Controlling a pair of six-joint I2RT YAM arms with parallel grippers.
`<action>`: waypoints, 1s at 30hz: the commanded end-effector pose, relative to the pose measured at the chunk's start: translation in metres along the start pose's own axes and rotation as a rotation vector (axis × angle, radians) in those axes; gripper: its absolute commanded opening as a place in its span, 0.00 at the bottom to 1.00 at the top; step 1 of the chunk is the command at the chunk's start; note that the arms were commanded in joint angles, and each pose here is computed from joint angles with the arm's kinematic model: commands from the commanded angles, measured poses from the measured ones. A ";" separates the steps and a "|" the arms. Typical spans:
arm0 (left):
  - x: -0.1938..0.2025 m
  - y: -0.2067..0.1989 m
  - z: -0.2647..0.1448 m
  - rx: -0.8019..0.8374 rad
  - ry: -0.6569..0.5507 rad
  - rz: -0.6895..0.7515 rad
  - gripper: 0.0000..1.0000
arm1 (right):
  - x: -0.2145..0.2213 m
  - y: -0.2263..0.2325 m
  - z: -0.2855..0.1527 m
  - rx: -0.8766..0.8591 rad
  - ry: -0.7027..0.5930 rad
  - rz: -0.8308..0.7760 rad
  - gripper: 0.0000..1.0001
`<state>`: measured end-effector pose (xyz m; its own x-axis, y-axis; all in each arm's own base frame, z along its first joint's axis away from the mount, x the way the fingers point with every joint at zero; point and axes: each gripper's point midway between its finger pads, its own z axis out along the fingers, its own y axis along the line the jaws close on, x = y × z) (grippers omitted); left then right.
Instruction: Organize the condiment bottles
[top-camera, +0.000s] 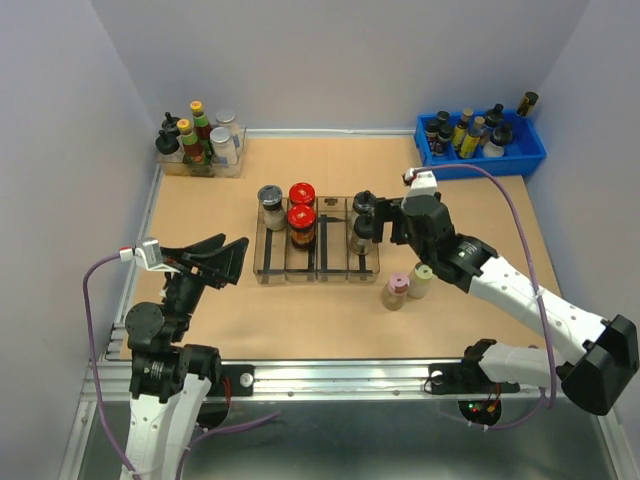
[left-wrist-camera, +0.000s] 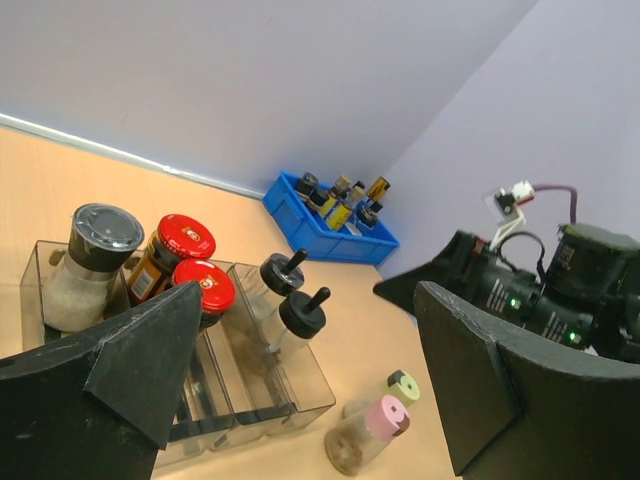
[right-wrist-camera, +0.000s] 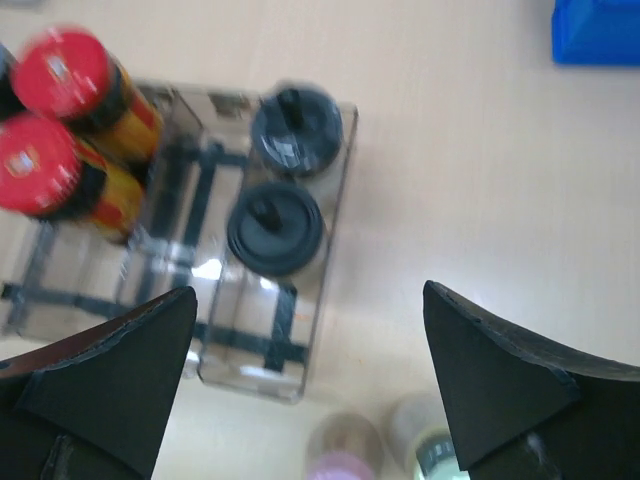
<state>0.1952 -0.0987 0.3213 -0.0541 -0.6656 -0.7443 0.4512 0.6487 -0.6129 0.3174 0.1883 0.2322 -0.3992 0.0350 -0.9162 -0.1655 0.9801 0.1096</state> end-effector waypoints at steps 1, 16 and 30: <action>-0.008 -0.009 0.001 0.041 -0.031 0.010 0.99 | 0.057 -0.011 -0.020 -0.009 0.168 0.008 0.98; -0.003 -0.010 0.007 0.059 -0.016 -0.018 0.99 | 0.108 0.003 -0.059 -0.184 0.381 0.029 0.77; -0.005 -0.012 0.008 0.069 -0.017 -0.013 0.99 | 0.146 -0.010 -0.048 -0.083 0.503 0.012 0.79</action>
<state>0.1996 -0.1026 0.3225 -0.0695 -0.6840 -0.7261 0.4652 0.6217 -0.6302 0.2258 0.1755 0.1324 -0.7476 -0.0557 -0.6618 -0.2285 0.9572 0.1775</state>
